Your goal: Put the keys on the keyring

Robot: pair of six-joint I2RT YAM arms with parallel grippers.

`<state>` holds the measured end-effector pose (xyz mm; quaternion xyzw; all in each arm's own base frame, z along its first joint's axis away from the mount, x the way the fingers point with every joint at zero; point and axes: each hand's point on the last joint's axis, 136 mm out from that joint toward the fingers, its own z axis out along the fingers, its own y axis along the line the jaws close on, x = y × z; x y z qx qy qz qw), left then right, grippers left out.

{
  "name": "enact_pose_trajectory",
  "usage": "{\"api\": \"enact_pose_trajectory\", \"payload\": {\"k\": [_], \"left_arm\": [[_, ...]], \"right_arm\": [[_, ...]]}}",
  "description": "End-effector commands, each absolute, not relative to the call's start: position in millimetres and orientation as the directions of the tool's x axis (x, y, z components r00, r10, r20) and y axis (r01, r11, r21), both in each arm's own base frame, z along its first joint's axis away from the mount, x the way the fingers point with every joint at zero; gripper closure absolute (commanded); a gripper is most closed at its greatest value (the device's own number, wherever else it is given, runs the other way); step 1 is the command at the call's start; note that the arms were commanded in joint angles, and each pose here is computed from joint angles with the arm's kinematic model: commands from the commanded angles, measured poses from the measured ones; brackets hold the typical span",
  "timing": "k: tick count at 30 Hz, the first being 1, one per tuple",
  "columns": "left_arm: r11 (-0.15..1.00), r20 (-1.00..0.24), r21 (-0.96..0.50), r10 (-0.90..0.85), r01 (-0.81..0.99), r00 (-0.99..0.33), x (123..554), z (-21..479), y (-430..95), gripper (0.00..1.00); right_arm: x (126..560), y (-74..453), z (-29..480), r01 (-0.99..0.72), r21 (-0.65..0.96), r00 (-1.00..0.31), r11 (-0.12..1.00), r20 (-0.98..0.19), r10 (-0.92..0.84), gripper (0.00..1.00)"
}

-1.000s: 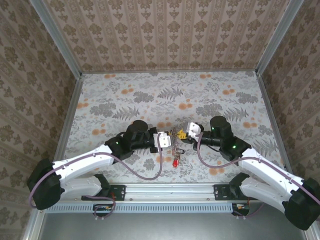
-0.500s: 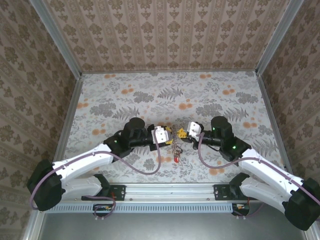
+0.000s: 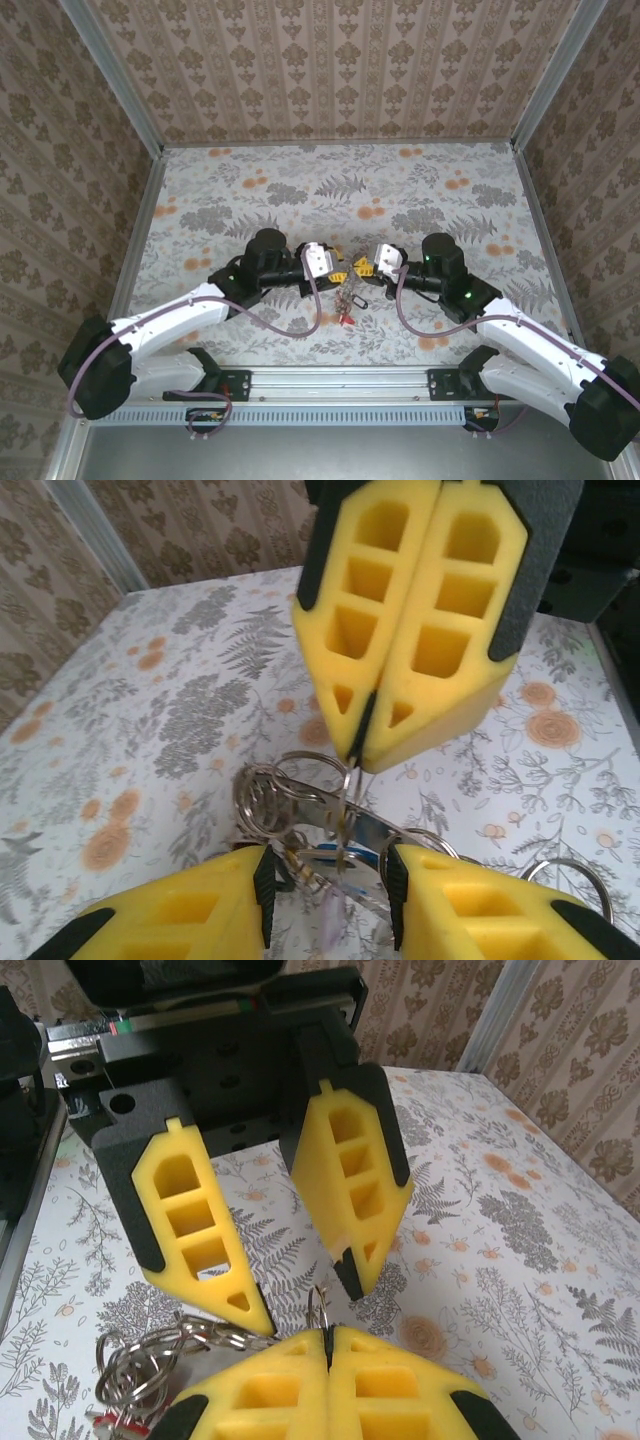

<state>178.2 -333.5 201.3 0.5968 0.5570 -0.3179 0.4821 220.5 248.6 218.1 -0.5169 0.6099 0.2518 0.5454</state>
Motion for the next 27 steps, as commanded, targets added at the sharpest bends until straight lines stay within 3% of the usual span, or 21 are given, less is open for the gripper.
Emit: {"api": "enact_pose_trajectory", "payload": {"k": [1, 9, 14, 18, 20, 22, 27], "left_arm": [[0.051, -0.935, 0.210, 0.303, 0.976, 0.185, 175.6, 219.2, -341.5, 0.64], [0.069, -0.933, 0.218, 0.306, 0.973, 0.188, 182.4, 219.7, -345.0, 0.67], [0.075, -0.932, 0.214, 0.313, 0.974, 0.180, 185.7, 215.4, -347.0, 0.78], [0.116, -0.926, 0.206, 0.345, 0.972, 0.155, 192.6, 203.8, -339.9, 0.73], [0.128, -0.929, 0.191, 0.345, 0.973, 0.136, 193.8, 200.7, -334.8, 0.72], [0.137, -0.927, 0.177, 0.355, 0.975, 0.118, 194.8, 195.0, -330.5, 0.71], [0.099, -0.911, 0.176, 0.394, 0.979, 0.124, 192.4, 178.2, -327.0, 0.69]], "right_arm": [[220.3, 250.8, 238.1, -0.894, -0.296, 0.194, 0.336, -0.932, -0.305, 1.00], [218.5, 251.1, 232.4, -0.901, -0.290, 0.186, 0.324, -0.930, -0.317, 1.00], [220.7, 249.5, 220.1, -0.903, -0.275, 0.156, 0.330, -0.925, -0.345, 1.00], [227.6, 237.8, 211.1, -0.886, -0.272, 0.104, 0.376, -0.906, -0.411, 1.00], [237.4, 224.2, 209.9, -0.857, -0.261, 0.042, 0.445, -0.895, -0.444, 0.99], [255.8, 202.0, 212.1, -0.780, -0.229, -0.071, 0.582, -0.892, -0.446, 0.90], [290.0, 126.4, 226.2, -0.359, 0.005, -0.437, 0.933, -0.885, -0.163, 0.75]]}}
